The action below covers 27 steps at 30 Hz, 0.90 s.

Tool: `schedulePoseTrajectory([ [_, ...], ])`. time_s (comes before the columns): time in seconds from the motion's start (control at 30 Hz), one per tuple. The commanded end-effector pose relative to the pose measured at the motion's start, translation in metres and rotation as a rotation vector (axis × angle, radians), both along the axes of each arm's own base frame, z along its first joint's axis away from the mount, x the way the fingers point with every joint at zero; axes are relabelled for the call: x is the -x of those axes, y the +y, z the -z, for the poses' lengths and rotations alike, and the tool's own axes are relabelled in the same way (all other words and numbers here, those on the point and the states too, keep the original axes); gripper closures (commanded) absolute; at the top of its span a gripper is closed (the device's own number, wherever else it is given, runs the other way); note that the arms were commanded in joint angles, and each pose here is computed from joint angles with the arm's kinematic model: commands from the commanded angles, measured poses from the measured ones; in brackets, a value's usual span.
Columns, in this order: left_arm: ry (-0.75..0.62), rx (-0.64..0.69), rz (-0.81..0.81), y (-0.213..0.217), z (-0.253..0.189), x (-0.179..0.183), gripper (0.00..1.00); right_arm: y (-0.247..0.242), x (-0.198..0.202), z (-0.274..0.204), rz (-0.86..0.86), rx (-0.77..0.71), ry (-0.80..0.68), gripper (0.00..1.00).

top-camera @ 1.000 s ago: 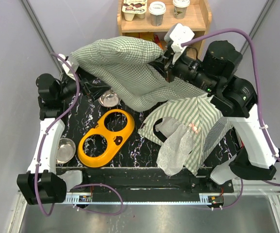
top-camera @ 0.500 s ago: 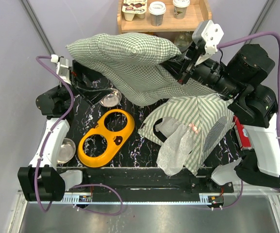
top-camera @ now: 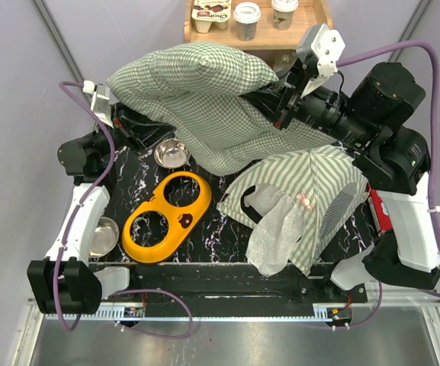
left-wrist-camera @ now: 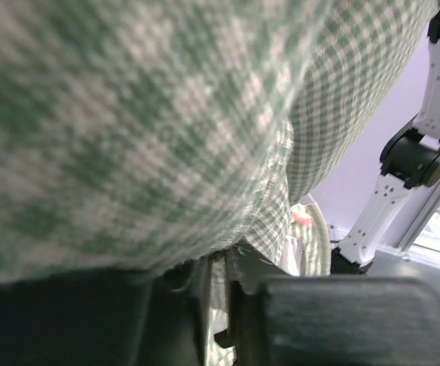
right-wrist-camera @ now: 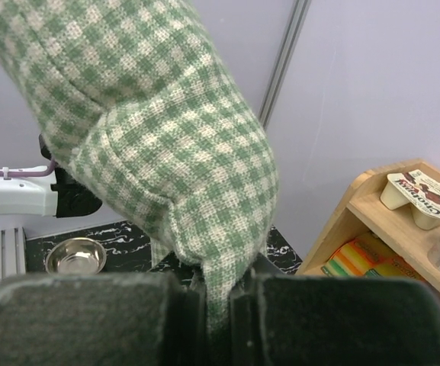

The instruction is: Set up the pet tent

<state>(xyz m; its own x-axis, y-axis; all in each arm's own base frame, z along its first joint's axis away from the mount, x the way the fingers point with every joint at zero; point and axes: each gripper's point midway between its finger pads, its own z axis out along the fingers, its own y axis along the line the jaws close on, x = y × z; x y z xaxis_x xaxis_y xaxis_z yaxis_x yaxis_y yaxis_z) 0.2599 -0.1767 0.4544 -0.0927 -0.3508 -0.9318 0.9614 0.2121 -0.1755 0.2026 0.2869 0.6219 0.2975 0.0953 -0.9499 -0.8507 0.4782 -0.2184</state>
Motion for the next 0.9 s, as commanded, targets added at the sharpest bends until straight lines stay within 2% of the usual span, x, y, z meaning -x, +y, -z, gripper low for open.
schedulePoseTrajectory([
  [0.0, -0.054, 0.018, 0.014, -0.003, -0.021, 0.016, 1.0, -0.008, 0.003, -0.024, 0.018, -0.076, -0.032, 1.0],
  [0.13, 0.079, 0.002, 0.003, -0.002, -0.012, 0.019, 1.0, -0.005, -0.033, -0.007, 0.157, -0.078, 0.046, 1.0],
  [0.27, 0.331, -0.053, -0.01, -0.002, 0.013, 0.015, 1.0, 0.024, -0.088, 0.035, 0.308, -0.049, 0.194, 1.0],
  [0.37, 0.431, -0.18, -0.142, 0.006, 0.039, 0.012, 1.0, 0.054, -0.122, 0.082, 0.482, 0.082, 0.212, 1.0],
  [0.4, 0.4, -0.219, -0.192, 0.011, 0.039, 0.012, 1.0, 0.067, -0.128, 0.099, 0.512, 0.133, 0.206, 1.0],
  [0.5, 0.449, -0.268, -0.266, 0.02, 0.049, 0.016, 1.0, 0.115, -0.122, 0.138, 0.438, 0.224, 0.229, 1.0],
  [0.63, 0.596, -0.259, -0.235, 0.018, 0.077, 0.022, 1.0, 0.167, -0.107, 0.19, 0.24, 0.257, 0.381, 1.0],
  [0.77, 0.721, -0.256, -0.207, 0.019, 0.108, 0.026, 1.0, 0.2, -0.085, 0.255, 0.064, 0.357, 0.514, 1.0],
  [0.87, 0.755, -0.285, -0.314, 0.037, 0.135, 0.013, 1.0, 0.207, -0.074, 0.284, 0.008, 0.357, 0.587, 1.0],
])
